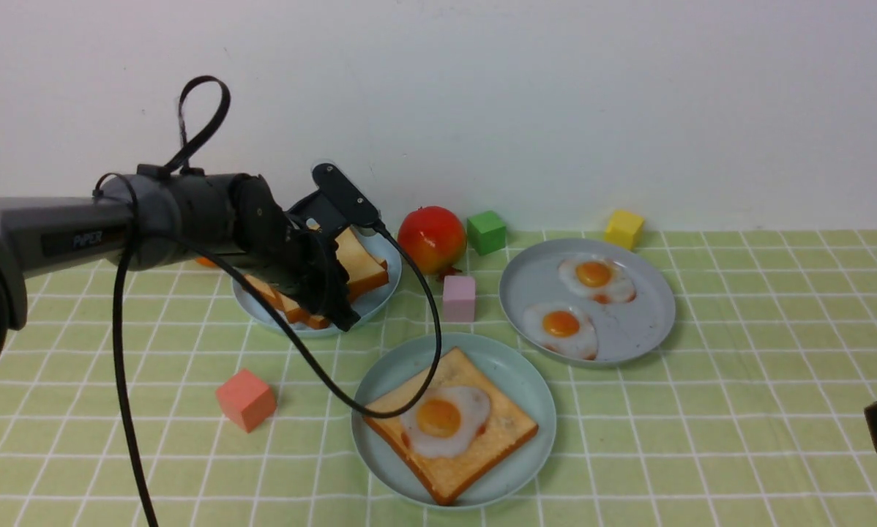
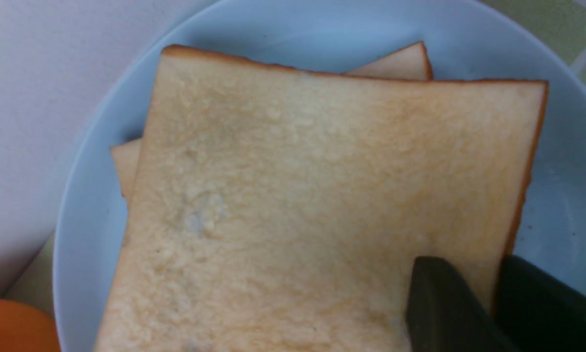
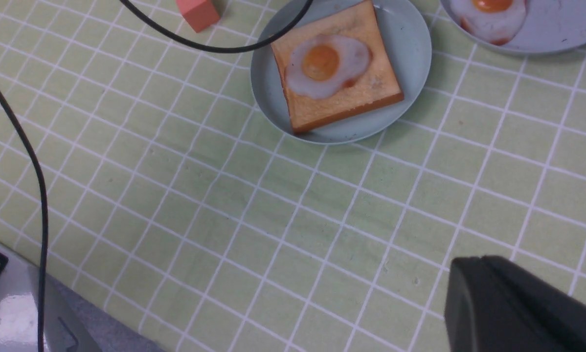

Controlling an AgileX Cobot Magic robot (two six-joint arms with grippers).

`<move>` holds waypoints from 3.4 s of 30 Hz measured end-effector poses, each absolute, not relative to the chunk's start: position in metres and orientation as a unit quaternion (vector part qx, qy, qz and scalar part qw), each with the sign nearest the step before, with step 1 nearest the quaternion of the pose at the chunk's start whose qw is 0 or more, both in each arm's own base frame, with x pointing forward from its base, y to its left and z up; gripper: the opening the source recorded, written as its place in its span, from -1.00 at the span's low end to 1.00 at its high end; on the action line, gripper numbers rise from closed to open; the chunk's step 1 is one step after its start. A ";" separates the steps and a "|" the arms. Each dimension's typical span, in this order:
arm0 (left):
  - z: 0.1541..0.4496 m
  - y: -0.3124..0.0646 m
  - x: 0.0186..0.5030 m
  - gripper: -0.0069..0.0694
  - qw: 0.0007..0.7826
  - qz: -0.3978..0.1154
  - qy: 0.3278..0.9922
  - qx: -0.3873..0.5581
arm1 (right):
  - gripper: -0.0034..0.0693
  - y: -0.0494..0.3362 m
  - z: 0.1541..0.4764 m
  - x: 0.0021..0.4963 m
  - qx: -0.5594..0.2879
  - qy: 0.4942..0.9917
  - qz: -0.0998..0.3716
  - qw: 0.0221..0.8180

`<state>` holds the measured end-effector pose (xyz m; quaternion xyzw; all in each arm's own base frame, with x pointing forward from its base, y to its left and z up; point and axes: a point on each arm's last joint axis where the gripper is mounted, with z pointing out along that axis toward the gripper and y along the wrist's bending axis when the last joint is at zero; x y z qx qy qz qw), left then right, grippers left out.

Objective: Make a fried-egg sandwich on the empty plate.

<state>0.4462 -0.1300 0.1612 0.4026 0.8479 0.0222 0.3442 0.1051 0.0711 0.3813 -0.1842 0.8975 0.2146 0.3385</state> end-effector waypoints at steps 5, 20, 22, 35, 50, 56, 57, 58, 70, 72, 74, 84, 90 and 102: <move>0.163 -0.130 0.446 -0.72 0.347 0.023 0.846 0.404 | -0.85 0.071 0.381 0.105 -0.184 0.897 0.216 0.338; 0.240 -0.127 0.421 -0.72 0.371 0.003 0.840 0.397 | -0.83 0.071 0.382 0.105 -0.184 0.897 0.215 0.340; 0.258 -0.133 0.406 -0.72 0.361 -0.031 0.852 0.378 | -0.82 0.070 0.381 0.105 -0.186 0.899 0.206 0.338; 0.256 -0.242 0.309 -0.72 0.273 -0.063 0.878 0.388 | -0.81 0.039 0.393 0.060 -0.197 0.877 0.154 0.410; 0.218 -0.276 0.296 -0.72 0.246 -0.009 0.870 0.428 | -0.81 0.028 0.397 0.034 -0.197 0.858 0.159 0.446; 0.218 -0.278 0.293 -0.72 0.237 -0.031 0.879 0.412 | -0.81 0.028 0.397 0.034 -0.197 0.858 0.159 0.446; 0.218 -0.278 0.293 -0.72 0.236 -0.032 0.880 0.411 | -0.81 0.028 0.397 0.034 -0.197 0.858 0.159 0.446; 0.218 -0.278 0.293 -0.72 0.236 -0.034 0.880 0.410 | -0.81 0.028 0.397 0.034 -0.197 0.858 0.159 0.446; 0.218 -0.279 0.292 -0.62 0.234 -0.042 0.883 0.405 | -0.79 0.028 0.397 0.034 -0.197 0.858 0.160 0.446; 0.218 -0.279 0.292 -0.54 0.233 -0.043 0.883 0.404 | -0.79 0.028 0.397 0.034 -0.197 0.858 0.160 0.446; 0.218 -0.280 0.292 -0.38 0.233 -0.044 0.884 0.403 | -0.78 0.028 0.397 0.034 -0.197 0.858 0.160 0.446; 0.218 -0.280 0.291 0.04 0.232 -0.051 0.886 0.399 | -0.77 0.028 0.397 0.034 -0.188 0.860 0.164 0.445; 0.270 -0.269 0.278 -0.11 0.285 -0.075 0.874 0.386 | -0.77 0.028 0.397 0.034 -0.185 0.861 0.163 0.445; 0.442 -0.140 0.144 -0.85 0.539 -0.206 0.755 0.310 | -0.76 0.023 0.397 0.034 -0.183 0.861 0.141 0.453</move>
